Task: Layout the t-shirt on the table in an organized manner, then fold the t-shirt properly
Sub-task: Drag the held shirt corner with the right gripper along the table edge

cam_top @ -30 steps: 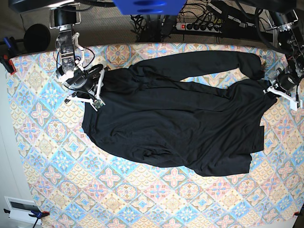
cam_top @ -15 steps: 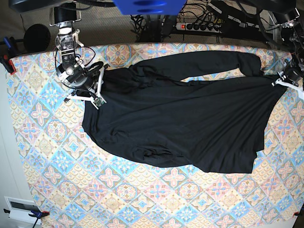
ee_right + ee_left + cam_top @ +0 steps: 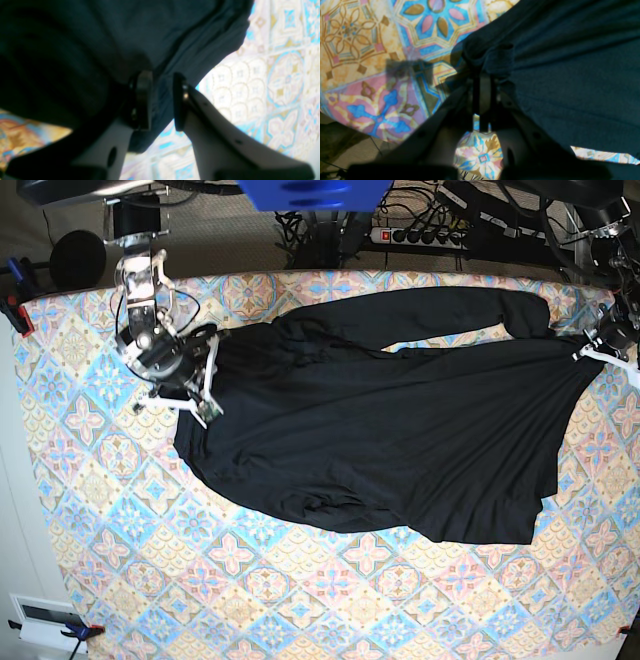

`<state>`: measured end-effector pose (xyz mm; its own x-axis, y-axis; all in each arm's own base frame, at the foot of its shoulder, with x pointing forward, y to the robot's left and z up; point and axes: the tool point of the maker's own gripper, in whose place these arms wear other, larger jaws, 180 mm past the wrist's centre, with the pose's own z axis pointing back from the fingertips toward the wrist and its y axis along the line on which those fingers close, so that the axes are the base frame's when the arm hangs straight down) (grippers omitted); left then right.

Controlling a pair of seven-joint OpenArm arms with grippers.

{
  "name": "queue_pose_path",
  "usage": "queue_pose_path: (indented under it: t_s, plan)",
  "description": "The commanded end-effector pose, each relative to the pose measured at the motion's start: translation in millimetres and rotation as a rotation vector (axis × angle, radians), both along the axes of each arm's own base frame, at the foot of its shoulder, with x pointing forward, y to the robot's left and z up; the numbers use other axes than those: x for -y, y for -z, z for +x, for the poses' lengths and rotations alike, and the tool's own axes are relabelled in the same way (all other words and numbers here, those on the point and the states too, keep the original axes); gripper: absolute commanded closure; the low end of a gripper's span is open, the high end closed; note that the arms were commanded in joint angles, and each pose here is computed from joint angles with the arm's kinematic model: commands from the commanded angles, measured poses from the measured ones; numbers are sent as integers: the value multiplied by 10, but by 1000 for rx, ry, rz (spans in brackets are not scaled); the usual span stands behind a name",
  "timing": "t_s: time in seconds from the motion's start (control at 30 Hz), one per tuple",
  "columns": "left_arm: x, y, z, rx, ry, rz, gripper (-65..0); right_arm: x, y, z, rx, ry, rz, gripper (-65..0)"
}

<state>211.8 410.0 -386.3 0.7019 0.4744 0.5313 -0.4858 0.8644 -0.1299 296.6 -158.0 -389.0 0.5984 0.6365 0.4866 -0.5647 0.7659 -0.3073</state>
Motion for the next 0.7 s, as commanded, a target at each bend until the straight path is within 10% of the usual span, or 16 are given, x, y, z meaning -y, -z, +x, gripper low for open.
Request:
queue_pose_path:
  t_s: [0.0,0.67]
  plan:
    - [-94,-146,78,31,6,36,0,30,-295,351,112,7,11,-140]
    - [27,-62,86,7,43,24,0,356,-123,1422,54,98,102,-244]
